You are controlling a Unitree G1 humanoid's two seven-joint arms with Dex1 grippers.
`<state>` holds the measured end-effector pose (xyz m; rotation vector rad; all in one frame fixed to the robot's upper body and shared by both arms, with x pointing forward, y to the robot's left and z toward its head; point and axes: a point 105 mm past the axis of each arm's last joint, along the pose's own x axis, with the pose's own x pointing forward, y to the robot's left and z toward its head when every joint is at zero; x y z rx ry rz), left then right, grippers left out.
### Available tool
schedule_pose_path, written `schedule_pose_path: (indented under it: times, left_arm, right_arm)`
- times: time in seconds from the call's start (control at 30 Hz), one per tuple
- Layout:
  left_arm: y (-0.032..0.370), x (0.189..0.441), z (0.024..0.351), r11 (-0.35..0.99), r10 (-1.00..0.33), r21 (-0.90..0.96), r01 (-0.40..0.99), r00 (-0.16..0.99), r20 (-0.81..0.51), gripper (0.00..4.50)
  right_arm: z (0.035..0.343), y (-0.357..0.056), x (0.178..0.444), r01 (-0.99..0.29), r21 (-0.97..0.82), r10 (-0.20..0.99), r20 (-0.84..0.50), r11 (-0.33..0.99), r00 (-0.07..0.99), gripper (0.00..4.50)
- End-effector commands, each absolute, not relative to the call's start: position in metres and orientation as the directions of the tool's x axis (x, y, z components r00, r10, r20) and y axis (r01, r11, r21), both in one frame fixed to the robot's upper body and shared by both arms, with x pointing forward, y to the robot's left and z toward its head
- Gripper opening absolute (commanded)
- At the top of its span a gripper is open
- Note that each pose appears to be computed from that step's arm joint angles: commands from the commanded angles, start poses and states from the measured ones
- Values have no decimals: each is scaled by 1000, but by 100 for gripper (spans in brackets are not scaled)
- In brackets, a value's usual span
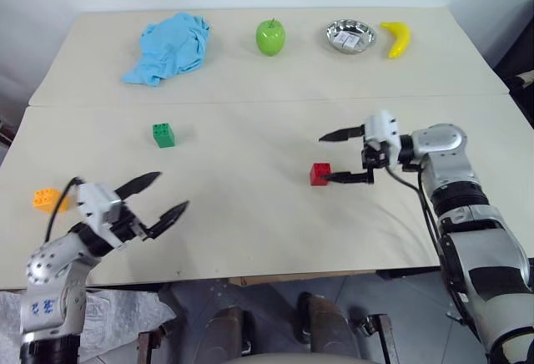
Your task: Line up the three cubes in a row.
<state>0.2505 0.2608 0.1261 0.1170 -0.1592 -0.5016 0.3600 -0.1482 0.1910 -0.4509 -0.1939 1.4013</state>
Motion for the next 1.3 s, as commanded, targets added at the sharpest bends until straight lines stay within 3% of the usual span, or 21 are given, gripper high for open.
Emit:
schedule_pose_path:
  times: [0.03,0.2,0.37,0.6,0.77,0.97,1.3]
  left_arm:
    - [298,223,126,964,-251,143,226,950,185,450]
    - [322,184,112,996,-1,89,-16,981,193,450]
    - [318,181,114,987,140,50,-156,962,235,450]
    - [275,253,150,999,15,34,-26,961,277,450]
    - [244,328,162,1000,0,8,-1,982,187,450]
    - [214,384,159,1000,14,5,-15,995,99,450]
    - [189,408,151,1000,16,-14,-15,999,48,450]
  right_arm:
    - [211,-147,337,-900,-424,995,30,97,93,448]
    - [208,-149,320,-898,-357,962,187,256,200,448]
    - [192,-158,309,-883,-297,926,215,364,310,448]
    - [179,-174,305,-848,-295,897,187,441,401,448]
    - [181,-171,304,-858,-302,910,160,414,383,448]
    - [183,-168,303,-861,-298,911,159,412,381,448]
    - [182,-163,299,-860,-288,907,169,420,386,448]
